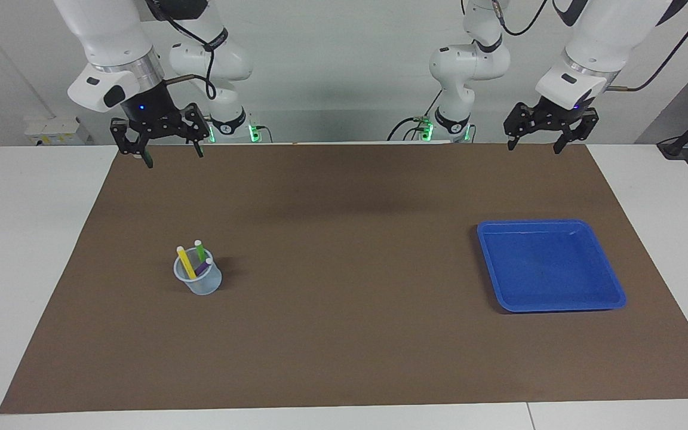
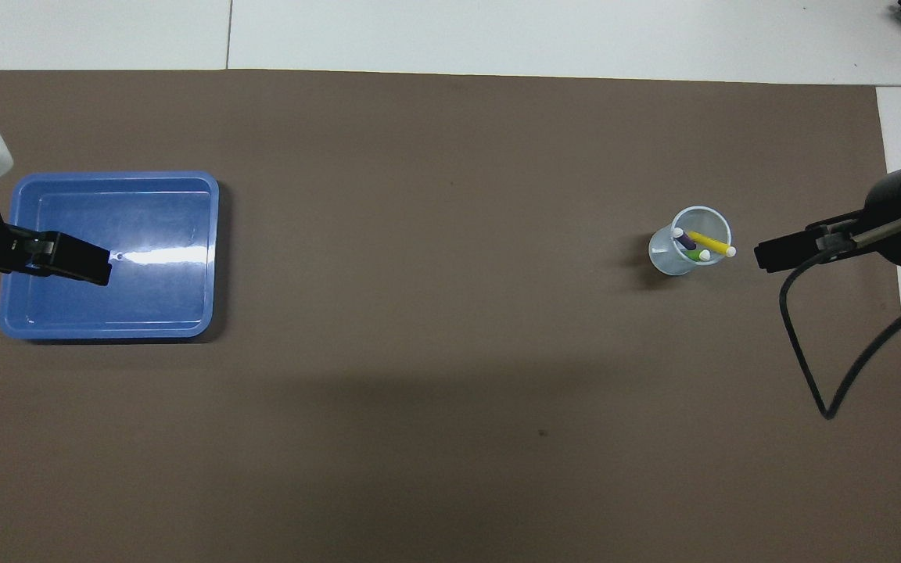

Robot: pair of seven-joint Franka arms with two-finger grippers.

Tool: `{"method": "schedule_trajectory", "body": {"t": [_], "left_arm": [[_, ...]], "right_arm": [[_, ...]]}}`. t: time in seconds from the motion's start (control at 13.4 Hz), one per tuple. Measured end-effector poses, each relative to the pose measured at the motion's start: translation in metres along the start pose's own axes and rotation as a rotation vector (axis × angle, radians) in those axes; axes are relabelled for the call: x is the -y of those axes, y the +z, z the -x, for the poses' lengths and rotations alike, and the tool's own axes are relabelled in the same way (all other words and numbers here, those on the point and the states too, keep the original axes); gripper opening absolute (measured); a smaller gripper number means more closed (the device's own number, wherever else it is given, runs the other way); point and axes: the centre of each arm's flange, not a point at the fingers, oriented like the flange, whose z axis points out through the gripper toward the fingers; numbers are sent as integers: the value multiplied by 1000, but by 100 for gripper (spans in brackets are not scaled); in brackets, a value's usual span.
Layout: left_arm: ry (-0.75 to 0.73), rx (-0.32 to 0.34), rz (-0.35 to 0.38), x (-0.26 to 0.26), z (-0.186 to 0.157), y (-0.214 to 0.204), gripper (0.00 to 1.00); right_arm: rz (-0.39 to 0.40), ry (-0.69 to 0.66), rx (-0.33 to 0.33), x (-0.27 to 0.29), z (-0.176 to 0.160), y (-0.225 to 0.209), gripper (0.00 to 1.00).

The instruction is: Transfer and insert pens with both arms

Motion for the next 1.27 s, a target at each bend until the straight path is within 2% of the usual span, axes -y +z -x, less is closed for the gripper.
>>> {"method": "schedule_trajectory", "body": {"t": [0.3,0.6,0.82,1.27], "left_arm": [[0,0,0,0,0,0,100],[0,0,0,0,0,0,100],[0,0,0,0,0,0,100],[0,0,0,0,0,0,100]], "right_arm": [[1,5,16,-3,2,2,100],[19,100,45,-6,4,5,100],[80,71,51,7,2,6,100],[85,75,52,9,2,6,100]]}}
